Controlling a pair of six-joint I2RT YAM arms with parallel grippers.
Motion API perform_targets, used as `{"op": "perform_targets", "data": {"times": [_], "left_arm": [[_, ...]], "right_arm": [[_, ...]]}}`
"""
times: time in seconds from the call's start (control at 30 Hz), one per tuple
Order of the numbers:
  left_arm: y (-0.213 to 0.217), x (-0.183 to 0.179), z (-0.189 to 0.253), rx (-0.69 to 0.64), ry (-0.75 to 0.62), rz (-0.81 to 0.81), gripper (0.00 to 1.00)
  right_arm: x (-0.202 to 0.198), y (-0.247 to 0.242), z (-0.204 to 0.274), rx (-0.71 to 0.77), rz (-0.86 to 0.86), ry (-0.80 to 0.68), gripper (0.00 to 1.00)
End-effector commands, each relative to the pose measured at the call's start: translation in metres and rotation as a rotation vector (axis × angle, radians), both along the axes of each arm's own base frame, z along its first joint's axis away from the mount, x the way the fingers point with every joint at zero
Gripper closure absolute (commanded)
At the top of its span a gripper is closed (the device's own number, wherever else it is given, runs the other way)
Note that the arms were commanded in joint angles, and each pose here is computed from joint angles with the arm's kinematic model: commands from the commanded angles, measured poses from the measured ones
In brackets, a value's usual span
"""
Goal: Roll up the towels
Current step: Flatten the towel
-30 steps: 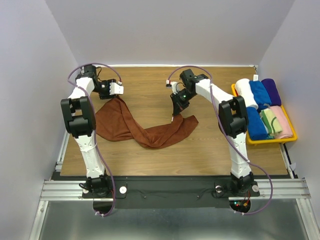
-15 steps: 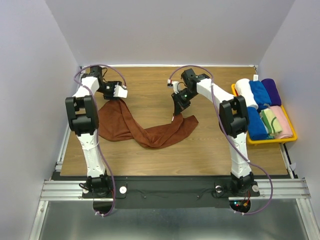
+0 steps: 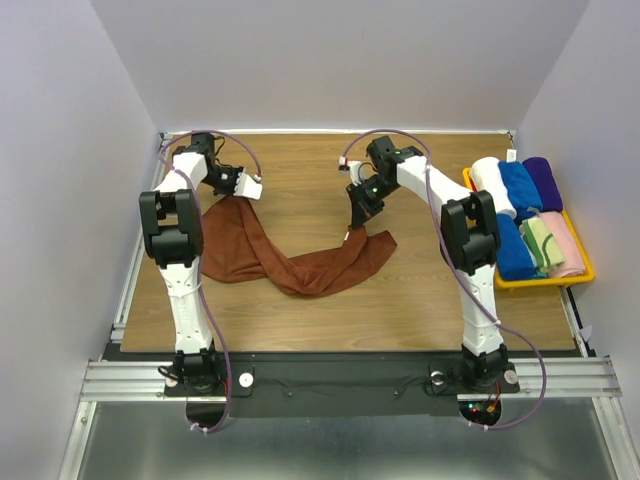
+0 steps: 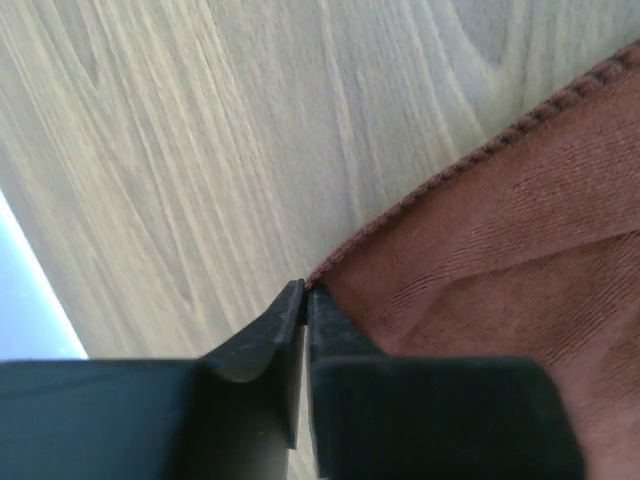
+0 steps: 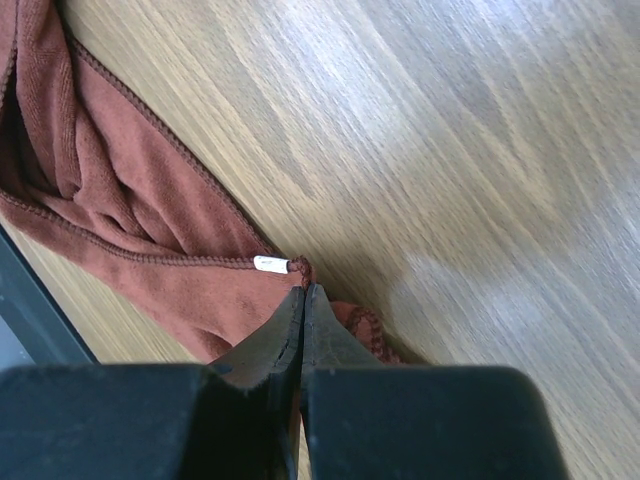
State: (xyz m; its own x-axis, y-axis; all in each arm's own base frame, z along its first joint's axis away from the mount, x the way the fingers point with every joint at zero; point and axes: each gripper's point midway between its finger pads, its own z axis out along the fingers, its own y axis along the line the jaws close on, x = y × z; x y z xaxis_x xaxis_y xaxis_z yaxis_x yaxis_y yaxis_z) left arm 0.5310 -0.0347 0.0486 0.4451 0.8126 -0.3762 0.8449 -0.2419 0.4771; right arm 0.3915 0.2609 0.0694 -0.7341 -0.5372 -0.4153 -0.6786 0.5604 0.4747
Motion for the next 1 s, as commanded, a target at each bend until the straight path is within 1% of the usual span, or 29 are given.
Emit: {"op": "perform_targets", "data": {"times": [0.0, 0.03, 0.1, 0.13, 0.17, 0.23, 0.27, 0.3, 0.33, 0.37, 0.4, 0.43, 0.47, 0.5, 0.53, 0.57, 0.6, 0.7, 0.73, 0.8, 0.87, 0.9, 0.97], "left_arm": [[0.002, 0.001, 0.014, 0.017, 0.004, 0.000, 0.98], [0.002, 0.004, 0.023, 0.011, -0.003, 0.018, 1.00], [0.001, 0.004, 0.037, -0.021, 0.002, 0.047, 1.00], [0.001, 0.009, 0.055, -0.034, -0.026, 0.055, 1.00], [0.000, 0.005, 0.063, -0.059, -0.002, 0.088, 1.00], [-0.001, 0.006, 0.094, -0.096, -0.034, 0.130, 1.00], [0.000, 0.007, 0.104, -0.131, -0.029, 0.195, 1.00], [-0.001, 0.007, 0.116, -0.164, -0.039, 0.223, 1.00], [0.004, 0.005, 0.137, -0.196, -0.058, 0.268, 1.00], [0.007, 0.004, 0.148, -0.220, -0.067, 0.300, 1.00], [0.008, 0.006, 0.160, -0.246, -0.086, 0.334, 1.00], [0.009, 0.001, 0.179, -0.312, -0.062, 0.425, 1.00], [0.015, 0.000, 0.192, -0.336, -0.072, 0.463, 1.00], [0.015, -0.005, 0.201, -0.389, -0.041, 0.520, 1.00], [0.018, -0.010, 0.221, -0.416, -0.063, 0.544, 1.00], [0.020, -0.013, 0.230, -0.444, -0.059, 0.583, 1.00], [0.028, -0.015, 0.250, -0.486, -0.083, 0.652, 1.00], [0.037, -0.023, 0.277, -0.552, -0.107, 0.722, 1.00], [0.043, -0.029, 0.289, -0.575, -0.123, 0.759, 1.00], [0.049, -0.033, 0.300, -0.625, -0.118, 0.832, 1.00], [0.058, -0.039, 0.311, -0.642, -0.138, 0.876, 1.00], [0.060, -0.043, 0.311, -0.650, -0.125, 0.898, 1.00], [0.062, -0.053, 0.317, -0.659, -0.124, 0.899, 1.00]], "right_arm": [[0.001, -0.005, 0.036, 0.046, -0.006, -0.050, 0.99], [0.003, -0.007, 0.040, 0.047, -0.013, -0.061, 0.99], [0.011, -0.018, 0.049, 0.065, -0.047, -0.070, 1.00], [0.013, -0.022, 0.059, 0.082, -0.059, -0.083, 0.99], [0.016, -0.027, 0.065, 0.093, -0.072, -0.090, 0.99], [0.025, -0.045, 0.085, 0.122, -0.113, -0.129, 0.99], [0.025, -0.049, 0.095, 0.148, -0.117, -0.142, 0.99], [0.029, -0.061, 0.101, 0.161, -0.140, -0.153, 0.99], [0.028, -0.064, 0.108, 0.186, -0.140, -0.157, 0.99], [0.028, -0.068, 0.116, 0.206, -0.144, -0.173, 0.99], [0.031, -0.073, 0.131, 0.230, -0.154, -0.217, 0.99], [0.035, -0.085, 0.140, 0.245, -0.186, -0.243, 0.99], [0.034, -0.089, 0.142, 0.264, -0.202, -0.244, 0.99], [0.041, -0.102, 0.163, 0.286, -0.239, -0.314, 1.00], [0.043, -0.109, 0.171, 0.294, -0.258, -0.340, 1.00], [0.045, -0.116, 0.179, 0.306, -0.272, -0.364, 0.99], [0.048, -0.130, 0.196, 0.321, -0.308, -0.417, 1.00], [0.054, -0.156, 0.225, 0.353, -0.369, -0.496, 1.00], [0.054, -0.173, 0.240, 0.355, -0.404, -0.541, 0.99], [0.061, -0.198, 0.257, 0.359, -0.466, -0.606, 0.99], [0.058, -0.212, 0.274, 0.365, -0.505, -0.660, 1.00], [0.062, -0.224, 0.283, 0.361, -0.548, -0.695, 0.99], [0.060, -0.234, 0.295, 0.357, -0.579, -0.733, 1.00]]}}
